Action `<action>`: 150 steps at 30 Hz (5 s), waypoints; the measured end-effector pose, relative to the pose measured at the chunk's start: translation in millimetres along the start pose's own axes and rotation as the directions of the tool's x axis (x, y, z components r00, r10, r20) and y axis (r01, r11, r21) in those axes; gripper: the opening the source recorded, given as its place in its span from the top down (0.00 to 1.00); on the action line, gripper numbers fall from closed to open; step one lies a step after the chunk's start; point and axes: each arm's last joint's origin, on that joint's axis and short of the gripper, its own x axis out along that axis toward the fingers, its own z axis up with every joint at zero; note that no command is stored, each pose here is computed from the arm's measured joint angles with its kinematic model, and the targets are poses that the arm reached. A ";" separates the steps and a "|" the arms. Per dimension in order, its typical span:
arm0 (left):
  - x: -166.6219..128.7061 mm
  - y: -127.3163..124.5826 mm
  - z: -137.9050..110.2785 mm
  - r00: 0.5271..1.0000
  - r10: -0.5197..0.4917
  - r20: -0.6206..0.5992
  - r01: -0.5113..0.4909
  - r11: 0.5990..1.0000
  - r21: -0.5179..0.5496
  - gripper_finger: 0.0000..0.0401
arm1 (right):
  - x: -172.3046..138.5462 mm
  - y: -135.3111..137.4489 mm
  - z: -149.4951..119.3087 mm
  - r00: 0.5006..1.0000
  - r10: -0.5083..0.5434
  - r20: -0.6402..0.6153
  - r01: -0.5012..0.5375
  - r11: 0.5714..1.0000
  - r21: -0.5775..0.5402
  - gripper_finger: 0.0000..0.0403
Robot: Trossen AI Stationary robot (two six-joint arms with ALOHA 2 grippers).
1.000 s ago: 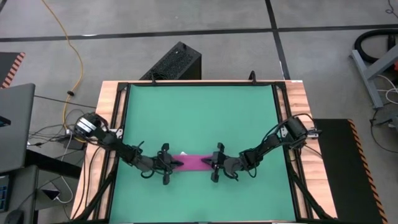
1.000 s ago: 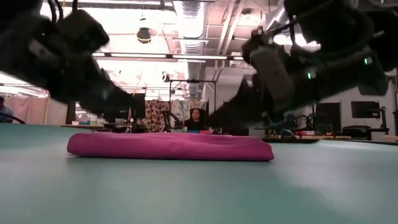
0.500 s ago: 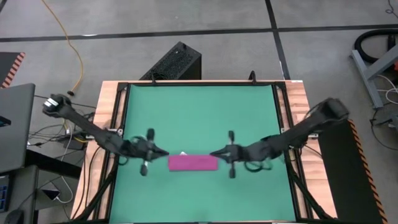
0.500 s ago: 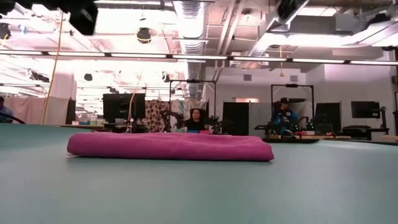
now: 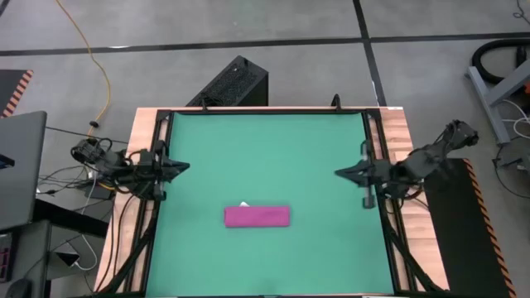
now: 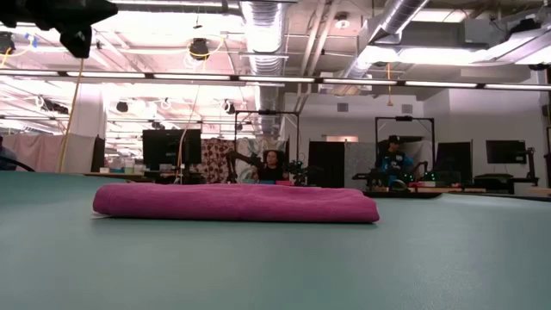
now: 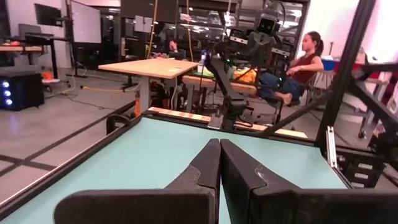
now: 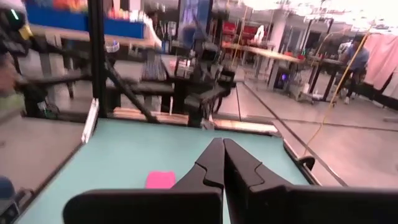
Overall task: Roll towel
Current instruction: Return to Home Position
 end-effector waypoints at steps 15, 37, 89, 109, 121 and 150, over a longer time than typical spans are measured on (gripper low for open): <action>3.8 -2.4 -31.8 0.996 0.012 -0.083 -0.012 1.000 0.003 1.00 | -29.1 -8.3 -116.2 0.984 -0.029 0.175 -0.005 0.982 0.191 0.94; 11.1 -15.5 -92.0 0.964 -0.241 -0.115 0.239 0.971 -0.031 1.00 | -20.6 1.2 -168.1 0.996 -0.055 0.063 0.043 0.983 0.181 0.95; 30.2 31.8 -92.2 0.952 -0.271 -0.140 0.283 0.957 0.068 1.00 | -1.3 -26.5 -178.1 1.000 0.011 0.005 -0.012 0.996 0.087 0.95; 31.0 37.0 -93.9 0.985 -0.100 -0.142 0.100 0.995 -0.009 1.00 | -1.3 -26.2 -180.2 1.000 0.012 -0.016 -0.009 0.989 0.145 0.92; 31.0 37.0 -93.9 0.985 -0.100 -0.143 0.100 0.995 -0.008 1.00 | -1.3 -26.3 -180.2 1.000 0.011 -0.016 -0.009 0.989 0.145 0.92; 31.0 37.0 -94.1 0.985 -0.099 -0.143 0.099 0.995 -0.008 1.00 | -1.3 -26.3 -180.1 1.000 0.010 -0.015 -0.007 0.989 0.145 0.92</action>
